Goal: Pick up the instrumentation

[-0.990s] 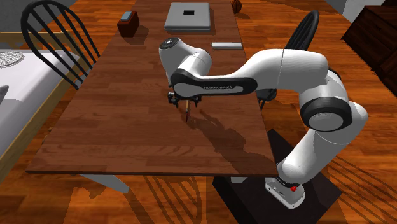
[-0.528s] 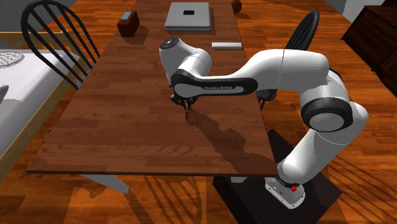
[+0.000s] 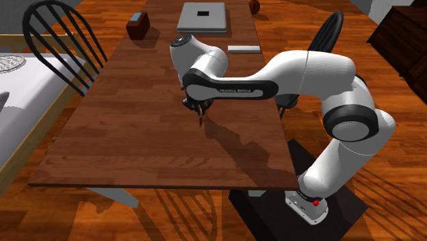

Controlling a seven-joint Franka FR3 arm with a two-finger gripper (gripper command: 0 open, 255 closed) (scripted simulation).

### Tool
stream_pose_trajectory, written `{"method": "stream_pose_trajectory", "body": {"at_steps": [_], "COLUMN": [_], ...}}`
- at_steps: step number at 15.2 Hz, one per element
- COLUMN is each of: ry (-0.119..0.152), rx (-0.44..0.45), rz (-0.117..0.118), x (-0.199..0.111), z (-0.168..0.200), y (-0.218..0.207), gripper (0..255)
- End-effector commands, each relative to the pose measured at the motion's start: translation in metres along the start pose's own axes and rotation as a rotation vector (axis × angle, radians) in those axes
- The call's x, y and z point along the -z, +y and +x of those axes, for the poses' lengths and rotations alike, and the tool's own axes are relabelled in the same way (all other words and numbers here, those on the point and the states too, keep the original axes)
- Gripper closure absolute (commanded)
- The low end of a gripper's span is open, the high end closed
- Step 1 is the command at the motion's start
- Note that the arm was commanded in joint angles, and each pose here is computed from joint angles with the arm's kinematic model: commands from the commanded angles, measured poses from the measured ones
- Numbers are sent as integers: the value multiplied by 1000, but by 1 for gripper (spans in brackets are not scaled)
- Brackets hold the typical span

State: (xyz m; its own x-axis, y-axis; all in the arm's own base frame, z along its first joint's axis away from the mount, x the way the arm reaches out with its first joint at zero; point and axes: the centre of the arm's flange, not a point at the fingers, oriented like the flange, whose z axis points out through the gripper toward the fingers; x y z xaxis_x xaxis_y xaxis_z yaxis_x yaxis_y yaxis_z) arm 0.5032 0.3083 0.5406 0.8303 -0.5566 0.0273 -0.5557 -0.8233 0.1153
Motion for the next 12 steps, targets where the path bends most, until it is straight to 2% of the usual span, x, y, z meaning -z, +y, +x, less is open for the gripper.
{"method": "stream_pose_trajectory", "body": {"at_steps": [1, 10, 12], "ry": [0, 0, 0], "rx": [0, 0, 0], "rz": [0, 0, 0], "x": [12, 59, 60], "z": [0, 1, 1], "y": [1, 7, 7], "gripper": [255, 255, 255]}}
